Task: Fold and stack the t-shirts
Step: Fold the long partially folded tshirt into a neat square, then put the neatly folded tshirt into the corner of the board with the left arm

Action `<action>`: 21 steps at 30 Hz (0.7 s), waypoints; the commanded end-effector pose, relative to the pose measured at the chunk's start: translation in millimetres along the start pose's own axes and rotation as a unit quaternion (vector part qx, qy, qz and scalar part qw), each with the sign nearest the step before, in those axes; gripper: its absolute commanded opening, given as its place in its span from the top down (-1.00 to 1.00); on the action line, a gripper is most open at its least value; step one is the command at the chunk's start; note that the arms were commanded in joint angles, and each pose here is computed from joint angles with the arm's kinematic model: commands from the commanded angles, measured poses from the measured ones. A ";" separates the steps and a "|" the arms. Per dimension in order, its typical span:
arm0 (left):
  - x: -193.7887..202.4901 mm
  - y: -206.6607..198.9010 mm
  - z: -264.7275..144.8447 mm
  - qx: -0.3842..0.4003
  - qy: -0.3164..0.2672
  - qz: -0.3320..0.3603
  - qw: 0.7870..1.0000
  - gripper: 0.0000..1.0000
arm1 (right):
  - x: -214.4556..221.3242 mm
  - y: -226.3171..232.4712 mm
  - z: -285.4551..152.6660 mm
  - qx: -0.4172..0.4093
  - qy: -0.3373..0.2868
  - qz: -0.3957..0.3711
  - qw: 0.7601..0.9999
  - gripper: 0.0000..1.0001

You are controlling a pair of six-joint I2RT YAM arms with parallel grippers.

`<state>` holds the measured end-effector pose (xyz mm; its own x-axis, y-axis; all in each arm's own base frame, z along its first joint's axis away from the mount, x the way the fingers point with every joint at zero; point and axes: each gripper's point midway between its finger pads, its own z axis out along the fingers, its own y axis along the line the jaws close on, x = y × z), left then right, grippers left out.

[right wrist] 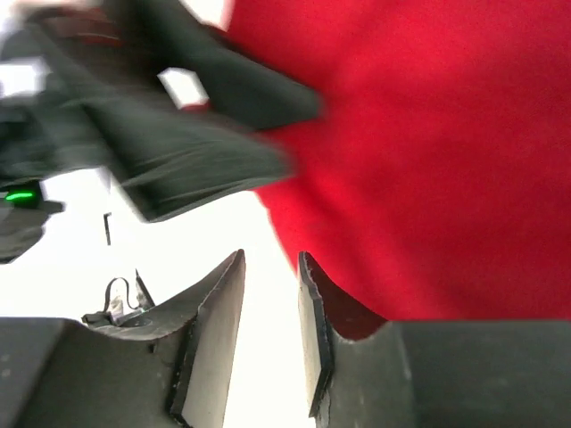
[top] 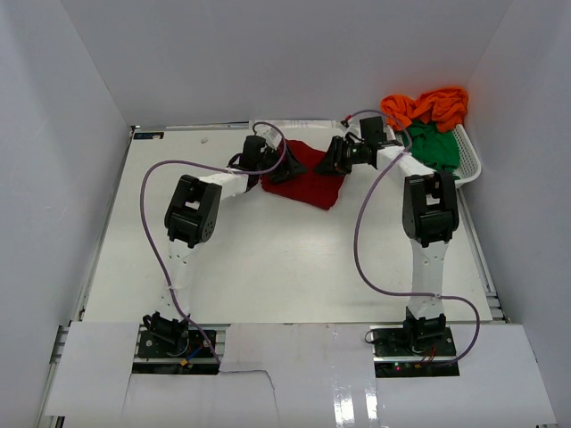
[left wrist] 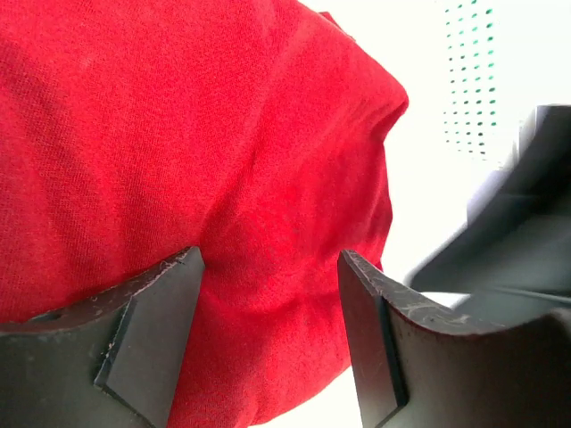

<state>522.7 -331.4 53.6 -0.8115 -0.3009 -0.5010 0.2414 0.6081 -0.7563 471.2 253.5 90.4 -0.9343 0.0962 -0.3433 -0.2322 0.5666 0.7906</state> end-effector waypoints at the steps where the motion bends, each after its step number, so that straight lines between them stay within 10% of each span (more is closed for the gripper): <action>1: 10.1 59.3 -11.0 -0.121 0.001 -0.014 0.993 -0.50 | -42.5 78.7 -55.3 -0.020 -0.083 -0.113 0.990 0.26; 9: 0.8 106.7 -24.2 -0.181 -0.005 -0.082 0.980 -0.52 | -26.8 103.2 -110.2 0.035 -0.142 -0.154 0.977 0.24; 21: -129.3 205.6 -174.8 -0.349 -0.105 -0.083 0.927 -0.58 | -9.6 108.5 -125.0 0.046 -0.133 -0.159 0.977 0.23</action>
<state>609.3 -121.4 53.8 -0.6648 -0.5505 -0.5049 -0.1409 0.7562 -0.6390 426.3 216.2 236.0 -0.7299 0.1157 -0.6737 -0.4438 0.6694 0.5958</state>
